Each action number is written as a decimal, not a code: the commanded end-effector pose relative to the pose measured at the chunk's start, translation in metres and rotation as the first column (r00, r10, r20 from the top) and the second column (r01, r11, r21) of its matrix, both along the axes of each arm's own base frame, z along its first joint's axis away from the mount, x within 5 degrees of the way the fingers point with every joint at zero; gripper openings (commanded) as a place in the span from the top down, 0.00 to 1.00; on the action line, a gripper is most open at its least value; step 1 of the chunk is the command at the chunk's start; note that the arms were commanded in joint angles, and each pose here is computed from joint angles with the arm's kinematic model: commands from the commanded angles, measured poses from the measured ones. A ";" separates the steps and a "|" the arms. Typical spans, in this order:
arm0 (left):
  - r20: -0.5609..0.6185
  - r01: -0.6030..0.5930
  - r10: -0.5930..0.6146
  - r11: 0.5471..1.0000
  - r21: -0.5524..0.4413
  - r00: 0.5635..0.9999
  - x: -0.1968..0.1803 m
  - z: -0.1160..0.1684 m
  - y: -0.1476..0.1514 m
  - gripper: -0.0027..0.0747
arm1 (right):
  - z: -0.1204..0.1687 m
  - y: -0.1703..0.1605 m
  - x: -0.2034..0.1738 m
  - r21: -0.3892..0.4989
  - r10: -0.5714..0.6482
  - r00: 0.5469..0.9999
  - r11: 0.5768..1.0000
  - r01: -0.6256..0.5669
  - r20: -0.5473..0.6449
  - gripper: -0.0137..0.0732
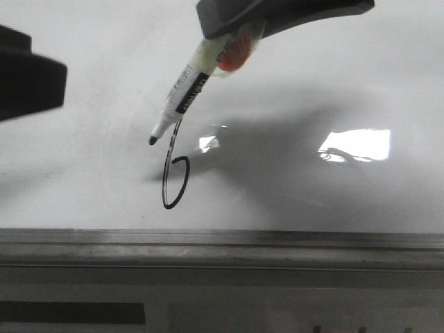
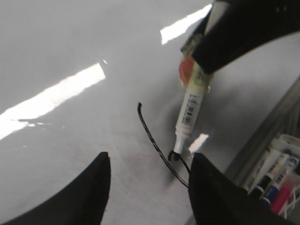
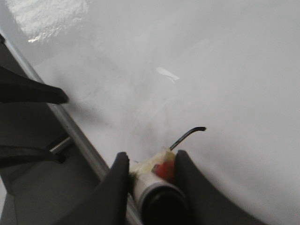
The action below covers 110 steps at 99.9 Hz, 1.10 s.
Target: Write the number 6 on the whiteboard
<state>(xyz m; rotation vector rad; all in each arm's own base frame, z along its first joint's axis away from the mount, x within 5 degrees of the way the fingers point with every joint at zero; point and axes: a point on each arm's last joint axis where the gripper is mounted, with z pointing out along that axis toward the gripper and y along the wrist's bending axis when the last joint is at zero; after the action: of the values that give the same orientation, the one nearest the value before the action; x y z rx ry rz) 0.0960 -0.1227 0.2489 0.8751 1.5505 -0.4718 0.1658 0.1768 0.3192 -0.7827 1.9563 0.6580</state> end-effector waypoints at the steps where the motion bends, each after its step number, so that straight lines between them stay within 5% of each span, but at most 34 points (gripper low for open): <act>1: 0.049 0.003 -0.002 1.000 -0.017 0.999 0.003 0.010 -0.006 0.51 | 0.019 0.002 -0.003 0.056 0.006 0.996 0.998 -0.011 0.084 0.92; 54: 0.020 0.134 -0.135 0.989 0.064 0.991 -0.001 0.006 -0.044 0.51 | 0.021 0.018 -0.022 0.071 0.099 0.991 0.992 -0.105 0.086 0.92; 75: 0.017 0.078 -0.078 0.997 0.018 0.997 0.005 0.006 -0.046 0.51 | 0.019 0.018 -0.023 0.060 0.109 0.991 0.992 -0.113 0.073 0.92; 84: -0.001 0.056 -0.056 0.998 -0.002 0.998 0.006 0.006 -0.045 0.65 | 0.019 0.018 -0.023 0.060 0.109 0.991 0.992 -0.113 0.073 0.92; 95: -0.016 0.063 -0.062 0.998 0.006 0.998 0.005 0.005 -0.045 0.98 | 0.019 0.018 -0.023 0.060 0.109 0.991 0.992 -0.113 0.072 0.92; 110: -0.025 0.068 -0.067 0.998 0.013 0.997 0.005 0.004 -0.045 0.99 | 0.019 0.018 -0.023 0.059 0.110 0.991 0.992 -0.114 0.071 0.92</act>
<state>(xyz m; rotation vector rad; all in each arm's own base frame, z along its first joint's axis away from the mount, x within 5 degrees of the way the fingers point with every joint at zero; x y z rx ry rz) 0.0967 -0.1654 0.2370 1.0225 1.6087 -0.5096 0.1413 0.1965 0.3186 -0.9264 1.9203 0.7299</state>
